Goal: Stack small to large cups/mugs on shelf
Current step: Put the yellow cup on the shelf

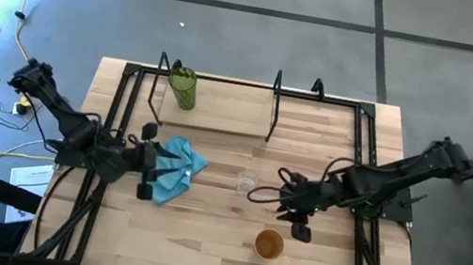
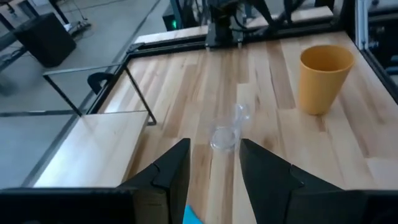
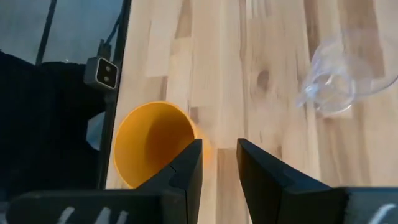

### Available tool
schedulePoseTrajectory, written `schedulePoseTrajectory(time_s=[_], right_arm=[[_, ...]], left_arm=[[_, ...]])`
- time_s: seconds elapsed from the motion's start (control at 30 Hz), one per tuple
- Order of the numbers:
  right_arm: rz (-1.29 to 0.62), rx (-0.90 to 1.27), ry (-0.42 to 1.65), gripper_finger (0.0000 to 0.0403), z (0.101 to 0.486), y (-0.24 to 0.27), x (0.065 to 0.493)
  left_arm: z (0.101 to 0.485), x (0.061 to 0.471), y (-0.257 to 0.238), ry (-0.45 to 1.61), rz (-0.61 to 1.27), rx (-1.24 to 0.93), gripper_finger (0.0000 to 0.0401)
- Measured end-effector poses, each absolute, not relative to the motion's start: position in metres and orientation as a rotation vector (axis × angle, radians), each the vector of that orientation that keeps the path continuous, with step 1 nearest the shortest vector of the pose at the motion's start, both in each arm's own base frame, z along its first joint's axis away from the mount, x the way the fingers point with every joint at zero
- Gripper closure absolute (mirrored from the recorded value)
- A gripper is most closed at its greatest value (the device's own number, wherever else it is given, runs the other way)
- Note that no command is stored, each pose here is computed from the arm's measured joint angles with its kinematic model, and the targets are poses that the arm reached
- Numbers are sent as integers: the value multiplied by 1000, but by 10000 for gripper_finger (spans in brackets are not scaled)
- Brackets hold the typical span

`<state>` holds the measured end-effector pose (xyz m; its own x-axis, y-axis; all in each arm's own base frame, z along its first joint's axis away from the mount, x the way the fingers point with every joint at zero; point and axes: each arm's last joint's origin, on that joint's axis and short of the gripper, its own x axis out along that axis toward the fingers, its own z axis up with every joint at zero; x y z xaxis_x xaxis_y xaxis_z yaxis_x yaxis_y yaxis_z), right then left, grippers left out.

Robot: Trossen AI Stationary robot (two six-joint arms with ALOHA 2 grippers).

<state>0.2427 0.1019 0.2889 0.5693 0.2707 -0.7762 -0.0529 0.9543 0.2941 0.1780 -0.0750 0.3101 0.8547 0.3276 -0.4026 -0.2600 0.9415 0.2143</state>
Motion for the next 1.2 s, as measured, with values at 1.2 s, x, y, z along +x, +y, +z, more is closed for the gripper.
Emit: schedulePoseTrajectory(time_s=[1.2], right_arm=[[108,316,1095,289,236,142,269]], left_arm=[[301,153,-61,358,292,149,272]])
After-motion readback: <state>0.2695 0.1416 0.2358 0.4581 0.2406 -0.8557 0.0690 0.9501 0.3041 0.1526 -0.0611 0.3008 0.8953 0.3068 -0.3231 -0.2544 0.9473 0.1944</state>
